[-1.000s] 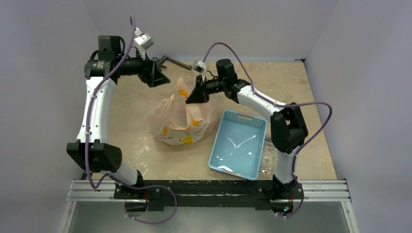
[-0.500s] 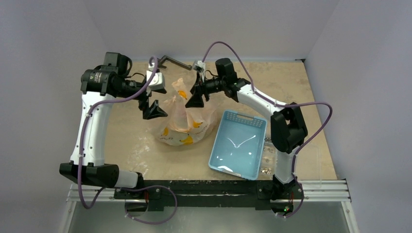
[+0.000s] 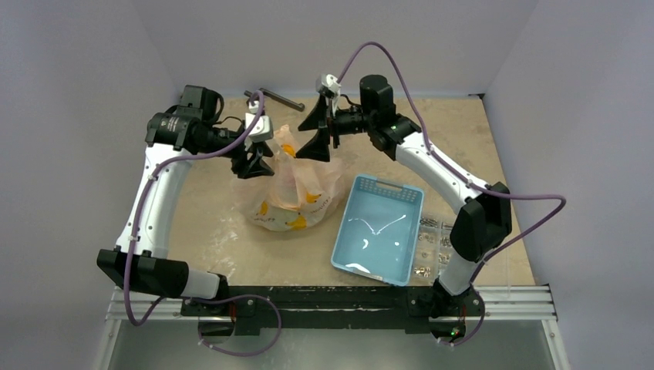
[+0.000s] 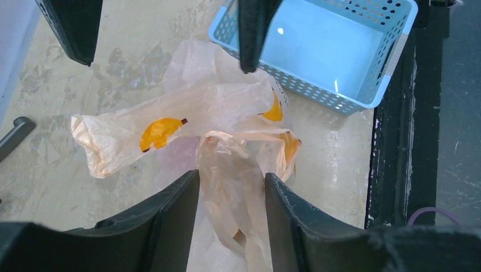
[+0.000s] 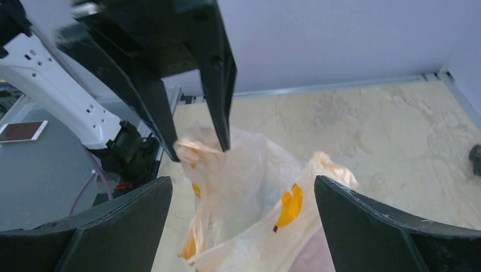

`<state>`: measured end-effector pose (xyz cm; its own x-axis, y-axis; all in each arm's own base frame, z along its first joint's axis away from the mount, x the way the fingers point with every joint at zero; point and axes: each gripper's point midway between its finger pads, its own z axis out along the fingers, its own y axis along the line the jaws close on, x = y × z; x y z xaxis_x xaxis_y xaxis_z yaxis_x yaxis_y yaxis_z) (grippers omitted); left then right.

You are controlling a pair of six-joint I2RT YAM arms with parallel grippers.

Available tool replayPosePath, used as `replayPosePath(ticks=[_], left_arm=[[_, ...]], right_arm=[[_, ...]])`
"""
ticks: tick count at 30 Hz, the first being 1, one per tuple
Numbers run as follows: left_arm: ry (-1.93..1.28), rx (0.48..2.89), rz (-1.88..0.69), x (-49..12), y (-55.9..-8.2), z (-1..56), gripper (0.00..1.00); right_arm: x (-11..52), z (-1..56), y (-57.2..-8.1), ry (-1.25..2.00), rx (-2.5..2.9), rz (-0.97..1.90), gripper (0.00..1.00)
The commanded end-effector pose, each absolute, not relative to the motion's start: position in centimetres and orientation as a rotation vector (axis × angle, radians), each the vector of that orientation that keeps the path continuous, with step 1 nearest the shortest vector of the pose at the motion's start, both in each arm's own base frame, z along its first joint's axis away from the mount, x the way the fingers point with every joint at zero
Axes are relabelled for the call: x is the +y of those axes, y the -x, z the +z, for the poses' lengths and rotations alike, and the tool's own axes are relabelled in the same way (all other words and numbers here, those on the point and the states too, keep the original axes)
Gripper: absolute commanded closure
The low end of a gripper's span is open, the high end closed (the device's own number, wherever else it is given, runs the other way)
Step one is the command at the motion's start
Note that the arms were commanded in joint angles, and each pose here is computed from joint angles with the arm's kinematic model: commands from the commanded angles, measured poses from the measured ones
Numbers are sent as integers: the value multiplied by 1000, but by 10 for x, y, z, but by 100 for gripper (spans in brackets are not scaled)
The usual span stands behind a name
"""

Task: Place the fake fruits into the plastic bag and tie a complex knot

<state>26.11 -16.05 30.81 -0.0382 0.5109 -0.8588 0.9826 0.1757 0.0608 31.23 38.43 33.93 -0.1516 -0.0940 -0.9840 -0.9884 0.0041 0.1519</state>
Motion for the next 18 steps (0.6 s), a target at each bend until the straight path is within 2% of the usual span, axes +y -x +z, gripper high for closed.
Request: replayPosePath(ticks=[1, 3, 7, 9, 11, 16, 18], left_arm=[[-1377, 1616, -771, -158, -264, 324, 51], [-1333, 1624, -769, -153, -268, 328, 44], [-1327, 1635, -748, -141, -262, 329, 16], [-1306, 1646, -731, -135, -260, 328, 9], [-1270, 1660, -719, -126, -261, 325, 5], [-1273, 1699, -695, -111, -256, 306, 2], [-1288, 1712, -700, -110, -251, 292, 2]], right_arm=[[408, 364, -296, 1245, 1294, 1330, 1], [419, 362, -293, 1256, 1280, 1354, 1], [433, 355, -287, 1272, 1278, 1397, 1], [438, 351, -283, 1283, 1281, 1411, 1], [440, 345, -281, 1293, 1289, 1418, 1], [441, 334, -276, 1329, 1291, 1418, 1], [443, 329, -274, 1340, 1295, 1414, 6]])
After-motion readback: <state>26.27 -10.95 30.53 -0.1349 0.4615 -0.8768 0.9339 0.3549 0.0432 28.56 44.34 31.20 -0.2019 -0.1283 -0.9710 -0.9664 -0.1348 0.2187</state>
